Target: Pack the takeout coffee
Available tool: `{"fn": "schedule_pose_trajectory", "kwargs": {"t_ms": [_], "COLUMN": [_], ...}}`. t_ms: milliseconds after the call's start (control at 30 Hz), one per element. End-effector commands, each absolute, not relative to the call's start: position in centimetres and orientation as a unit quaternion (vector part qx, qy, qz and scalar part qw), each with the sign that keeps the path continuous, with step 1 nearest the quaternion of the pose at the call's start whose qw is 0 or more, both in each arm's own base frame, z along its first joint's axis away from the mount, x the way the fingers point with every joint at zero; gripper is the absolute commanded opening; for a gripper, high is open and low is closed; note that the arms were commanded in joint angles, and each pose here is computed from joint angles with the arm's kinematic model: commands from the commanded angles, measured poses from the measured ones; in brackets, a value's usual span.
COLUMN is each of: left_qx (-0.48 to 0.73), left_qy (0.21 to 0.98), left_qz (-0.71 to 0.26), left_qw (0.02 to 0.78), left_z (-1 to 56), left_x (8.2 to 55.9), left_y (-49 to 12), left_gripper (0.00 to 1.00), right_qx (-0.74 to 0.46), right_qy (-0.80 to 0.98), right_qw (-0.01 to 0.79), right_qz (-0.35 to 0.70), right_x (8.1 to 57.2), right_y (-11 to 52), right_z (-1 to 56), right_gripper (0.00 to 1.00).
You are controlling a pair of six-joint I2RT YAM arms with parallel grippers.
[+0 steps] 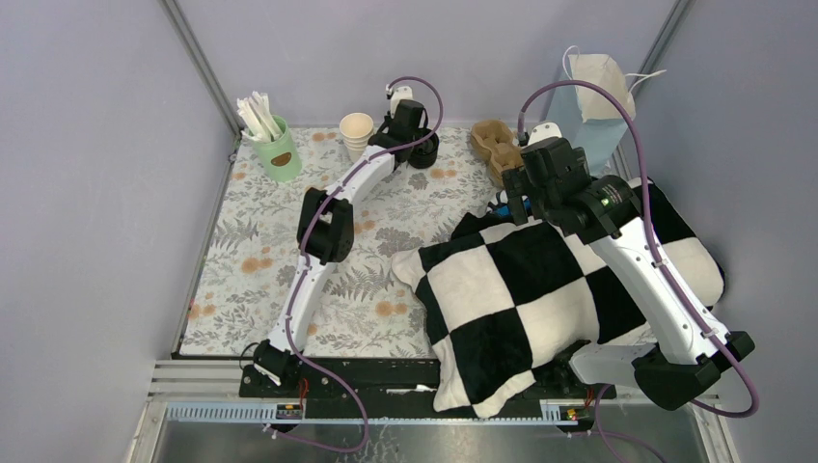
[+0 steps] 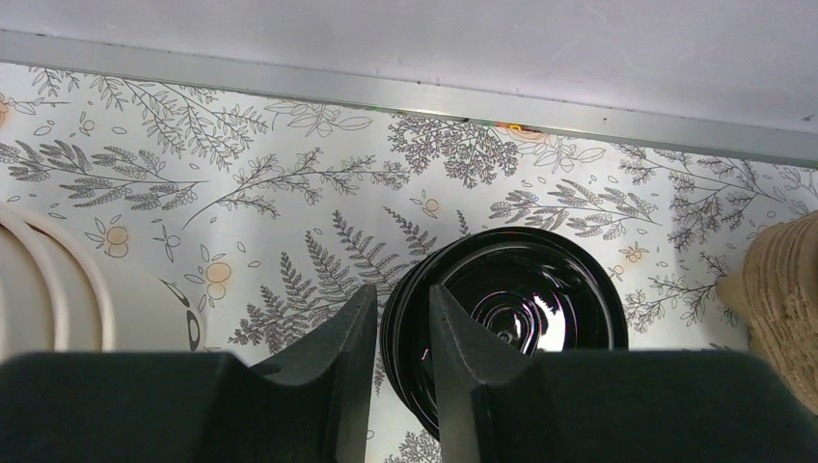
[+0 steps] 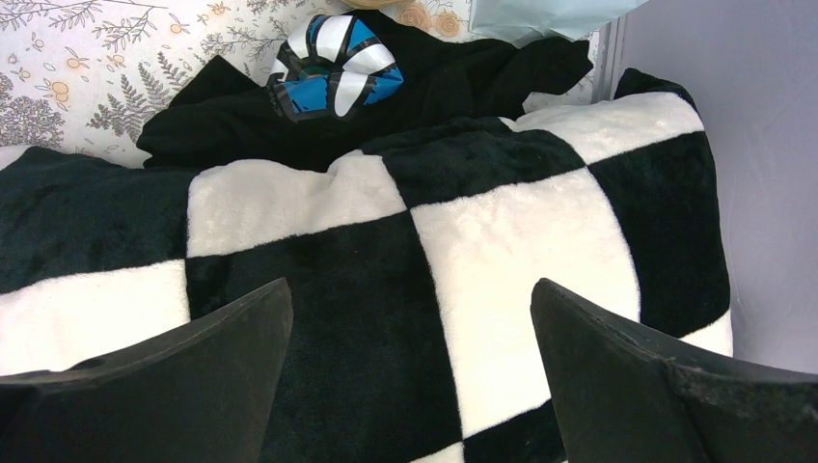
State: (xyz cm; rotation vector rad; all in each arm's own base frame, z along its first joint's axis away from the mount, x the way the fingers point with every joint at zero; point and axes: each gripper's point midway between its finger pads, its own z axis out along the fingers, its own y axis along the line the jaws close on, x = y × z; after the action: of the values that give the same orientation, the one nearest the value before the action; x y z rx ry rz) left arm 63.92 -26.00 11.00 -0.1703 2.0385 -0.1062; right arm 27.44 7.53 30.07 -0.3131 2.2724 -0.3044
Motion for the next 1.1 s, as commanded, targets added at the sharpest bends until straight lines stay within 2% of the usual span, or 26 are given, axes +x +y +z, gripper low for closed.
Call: {"fn": "schedule_pose_trajectory", "kwargs": {"t_ms": [0,267,700,1067], "left_qx": [-0.078,-0.078,-0.081,-0.087], "left_qy": [0.837,0.84,0.833,0.819], "left_qz": [-0.068,-0.073,-0.077,-0.086], "left_qw": [0.537,0.532,0.542,0.56], "left_z": [13.6,13.2,14.6,17.7], "left_x": [64.5,64.5,64.6,64.5], "left_y": [-26.4,-26.4,-26.3,-26.2], "left_gripper": [0.3,0.32,0.16,0.12], "right_qx": [-0.114,-0.115,-0.114,-0.113], "right_qy": [0.896,0.896,0.896,0.894], "right_qw": [0.414,0.413,0.415,0.418], "right_qz": [-0.112,-0.112,-0.112,-0.114], "right_x": [27.7,27.7,27.7,27.6], "right_y": [7.6,7.7,7.6,7.4], "right_z": [30.7,30.6,30.7,30.8], "right_gripper": [1.0,1.0,1.0,1.0]}}
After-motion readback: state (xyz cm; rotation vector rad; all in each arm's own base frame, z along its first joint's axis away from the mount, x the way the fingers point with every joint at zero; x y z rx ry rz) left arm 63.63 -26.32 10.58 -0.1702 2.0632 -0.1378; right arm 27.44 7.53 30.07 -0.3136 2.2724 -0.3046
